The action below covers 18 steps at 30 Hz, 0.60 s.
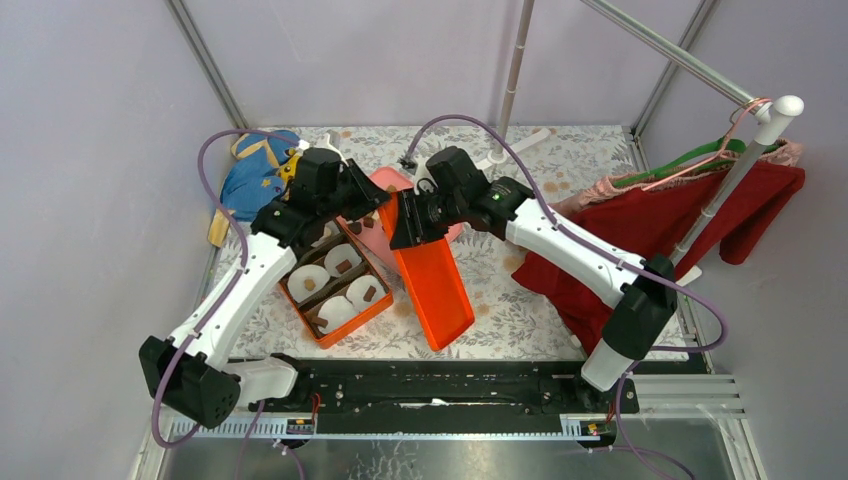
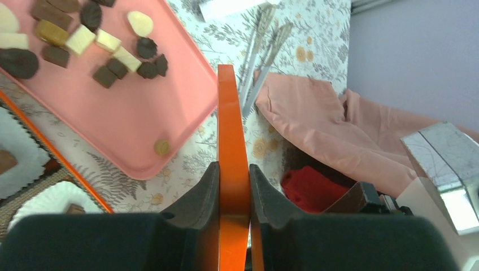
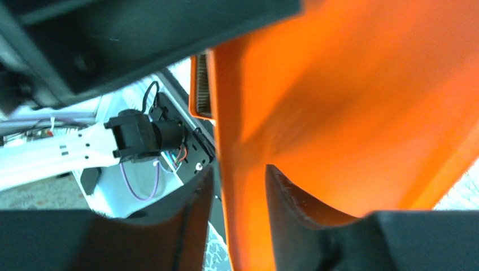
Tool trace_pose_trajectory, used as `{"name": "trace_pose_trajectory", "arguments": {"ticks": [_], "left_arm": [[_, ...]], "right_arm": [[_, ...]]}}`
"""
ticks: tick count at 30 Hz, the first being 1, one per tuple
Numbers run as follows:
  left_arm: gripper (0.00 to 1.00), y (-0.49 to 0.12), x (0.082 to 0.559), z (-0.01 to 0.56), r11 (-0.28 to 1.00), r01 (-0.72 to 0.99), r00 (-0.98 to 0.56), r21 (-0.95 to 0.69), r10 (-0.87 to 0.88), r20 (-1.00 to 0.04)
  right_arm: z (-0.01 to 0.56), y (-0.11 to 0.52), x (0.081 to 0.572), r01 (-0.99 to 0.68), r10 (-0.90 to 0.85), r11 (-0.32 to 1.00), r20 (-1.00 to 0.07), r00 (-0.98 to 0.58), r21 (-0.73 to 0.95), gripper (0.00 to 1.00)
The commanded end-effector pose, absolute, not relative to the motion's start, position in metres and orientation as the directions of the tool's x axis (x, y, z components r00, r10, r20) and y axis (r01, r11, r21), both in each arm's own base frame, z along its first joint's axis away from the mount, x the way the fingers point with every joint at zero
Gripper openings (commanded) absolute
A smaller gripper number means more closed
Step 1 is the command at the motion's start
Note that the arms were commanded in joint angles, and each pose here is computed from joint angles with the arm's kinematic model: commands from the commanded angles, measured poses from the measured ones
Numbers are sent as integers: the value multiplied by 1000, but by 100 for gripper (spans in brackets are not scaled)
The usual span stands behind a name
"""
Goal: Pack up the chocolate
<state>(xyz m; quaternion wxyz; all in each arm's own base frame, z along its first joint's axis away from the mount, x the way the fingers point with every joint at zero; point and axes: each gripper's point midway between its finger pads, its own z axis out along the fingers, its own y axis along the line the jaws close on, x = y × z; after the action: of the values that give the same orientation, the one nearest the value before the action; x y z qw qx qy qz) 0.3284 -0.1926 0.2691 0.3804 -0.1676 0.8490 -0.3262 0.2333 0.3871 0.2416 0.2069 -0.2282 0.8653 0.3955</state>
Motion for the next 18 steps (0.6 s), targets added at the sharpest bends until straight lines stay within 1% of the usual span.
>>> {"name": "trace_pose_trajectory", "arguments": {"ticks": [1,3,5,7,10,14,16,18], "left_arm": [[3,-186,336,307,736,-12,-591,-677,-552,-589],[1,-185,337,315,740,-24,-590,-672,-553,-588],[0,-182,338,327,739,-42,-580,-673,-566,-586],[0,-178,340,336,736,-61,-562,-675,-584,-586],[0,-167,344,343,740,-109,-524,-664,-610,-594],[0,-159,349,342,743,-165,-502,-648,-629,-594],[0,-158,350,343,736,-180,-495,-652,-641,-587],[0,-154,352,345,733,-203,-480,-649,-652,-587]], "right_arm": [[270,376,246,-606,-190,634,-663,-724,480,53],[270,366,250,-611,-203,690,-707,-677,388,65],[273,360,246,-629,-234,718,-747,-622,299,75],[277,354,245,-630,-249,744,-783,-571,223,82],[291,352,240,-629,-228,756,-829,-511,180,92],[302,357,229,-640,-253,764,-874,-414,81,95],[297,361,224,-633,-322,774,-879,-351,-30,95],[288,364,219,-616,-406,774,-862,-305,-146,95]]}}
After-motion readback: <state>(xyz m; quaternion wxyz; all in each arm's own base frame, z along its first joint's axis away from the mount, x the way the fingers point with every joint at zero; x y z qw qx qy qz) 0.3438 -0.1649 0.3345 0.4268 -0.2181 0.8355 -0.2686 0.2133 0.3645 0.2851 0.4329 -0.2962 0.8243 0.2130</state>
